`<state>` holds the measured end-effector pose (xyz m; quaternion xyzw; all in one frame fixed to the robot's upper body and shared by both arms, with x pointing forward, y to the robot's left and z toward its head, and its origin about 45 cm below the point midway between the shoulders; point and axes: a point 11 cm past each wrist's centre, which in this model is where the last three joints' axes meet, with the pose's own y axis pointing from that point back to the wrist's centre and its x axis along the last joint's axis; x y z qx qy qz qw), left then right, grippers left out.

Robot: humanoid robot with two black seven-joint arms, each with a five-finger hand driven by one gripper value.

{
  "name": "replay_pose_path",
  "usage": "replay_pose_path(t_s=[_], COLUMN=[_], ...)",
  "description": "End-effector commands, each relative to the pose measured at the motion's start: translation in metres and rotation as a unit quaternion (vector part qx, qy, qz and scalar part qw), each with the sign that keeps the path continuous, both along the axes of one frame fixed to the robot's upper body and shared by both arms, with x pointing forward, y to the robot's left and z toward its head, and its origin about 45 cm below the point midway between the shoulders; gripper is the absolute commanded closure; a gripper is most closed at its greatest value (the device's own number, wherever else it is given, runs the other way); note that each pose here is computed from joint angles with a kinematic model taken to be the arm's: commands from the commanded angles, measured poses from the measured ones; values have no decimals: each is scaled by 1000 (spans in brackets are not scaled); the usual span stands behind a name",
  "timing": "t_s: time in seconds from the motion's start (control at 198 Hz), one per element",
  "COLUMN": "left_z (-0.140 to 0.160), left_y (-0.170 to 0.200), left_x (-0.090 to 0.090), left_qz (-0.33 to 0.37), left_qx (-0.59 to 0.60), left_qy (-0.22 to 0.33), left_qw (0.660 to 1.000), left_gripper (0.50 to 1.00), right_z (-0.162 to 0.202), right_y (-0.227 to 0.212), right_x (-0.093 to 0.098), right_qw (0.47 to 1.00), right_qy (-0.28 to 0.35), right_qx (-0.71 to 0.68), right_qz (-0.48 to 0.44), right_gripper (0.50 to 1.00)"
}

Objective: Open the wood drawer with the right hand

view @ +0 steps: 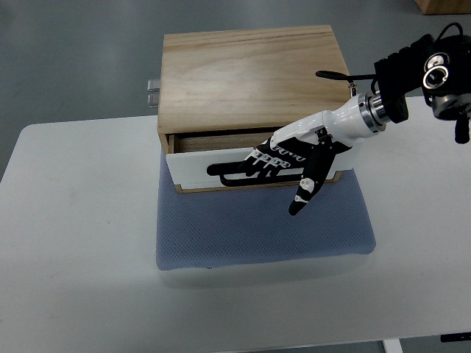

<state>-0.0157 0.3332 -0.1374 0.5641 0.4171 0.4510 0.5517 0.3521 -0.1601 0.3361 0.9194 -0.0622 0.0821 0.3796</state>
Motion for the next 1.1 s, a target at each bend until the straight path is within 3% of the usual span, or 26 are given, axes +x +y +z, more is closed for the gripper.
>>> replay_pose_path(t_s=[0.0, 0.398, 0.696, 0.842, 1.095], left_z=[0, 0, 0, 0, 0], left_y=[0, 0, 0, 0, 0], left_x=[0, 0, 0, 1, 1], left_qz=[0, 0, 0, 0, 0], left_qx=[0, 0, 0, 0, 0], left_qy=[0, 0, 0, 0, 0], left_qw=[1000, 1000, 1000, 1000, 1000], left_gripper=[500, 500, 500, 500, 500], right_z=[0, 4, 20, 35, 98], right_y=[-3, -7, -9, -21, -38], right_x=[-4, -18, -20, -14, -2], right_qw=[1000, 999, 999, 999, 990], right_qy=[8, 34, 20, 0, -75], right_qx=[0, 5, 16, 32, 119], right_qz=[5, 24, 24, 5, -31], right_gripper=[546, 546, 546, 546, 546])
